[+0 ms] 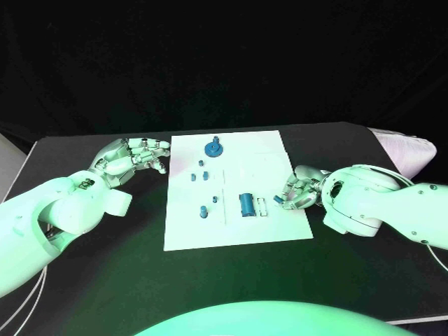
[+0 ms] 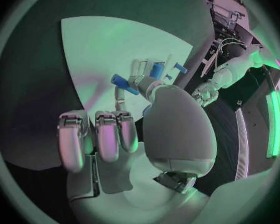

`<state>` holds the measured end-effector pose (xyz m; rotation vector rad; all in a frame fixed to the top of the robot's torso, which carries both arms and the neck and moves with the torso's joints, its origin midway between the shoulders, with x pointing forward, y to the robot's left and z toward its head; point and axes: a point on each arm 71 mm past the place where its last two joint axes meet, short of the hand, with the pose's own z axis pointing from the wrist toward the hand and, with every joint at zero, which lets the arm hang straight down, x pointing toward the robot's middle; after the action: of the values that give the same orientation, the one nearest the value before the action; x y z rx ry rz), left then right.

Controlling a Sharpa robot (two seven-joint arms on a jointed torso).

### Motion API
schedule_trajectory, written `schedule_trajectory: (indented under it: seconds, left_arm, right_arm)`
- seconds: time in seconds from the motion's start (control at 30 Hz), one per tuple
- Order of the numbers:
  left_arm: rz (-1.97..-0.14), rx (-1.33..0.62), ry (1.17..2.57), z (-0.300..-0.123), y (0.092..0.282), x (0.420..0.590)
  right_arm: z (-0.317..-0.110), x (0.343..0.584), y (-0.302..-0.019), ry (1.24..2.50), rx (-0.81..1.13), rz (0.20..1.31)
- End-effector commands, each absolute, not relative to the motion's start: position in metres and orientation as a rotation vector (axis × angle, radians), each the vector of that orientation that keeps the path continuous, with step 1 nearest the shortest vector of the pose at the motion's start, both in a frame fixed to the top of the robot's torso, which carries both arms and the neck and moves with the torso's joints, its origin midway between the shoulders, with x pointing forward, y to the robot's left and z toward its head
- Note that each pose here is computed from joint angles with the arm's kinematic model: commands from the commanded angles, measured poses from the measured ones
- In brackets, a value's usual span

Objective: Assemble the parts on the task board

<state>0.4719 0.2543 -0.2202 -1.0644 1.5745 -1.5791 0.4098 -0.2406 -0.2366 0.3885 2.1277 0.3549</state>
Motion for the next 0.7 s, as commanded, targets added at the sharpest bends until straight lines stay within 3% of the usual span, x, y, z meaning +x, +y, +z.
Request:
schedule_trajectory:
  seconds: [0.03, 0.7]
  left_arm:
    - [-1.601, -1.054, 1.587, -0.220, 0.252, 0.471]
    - [-1.605, -1.049, 1.597, -0.220, 0.252, 0.470]
  right_arm:
    - [-0.239, 0.409, -0.233, 2.161, 0.459, 0.392]
    - [-0.251, 0.418, -0.209, 2.179, 0.404, 0.346]
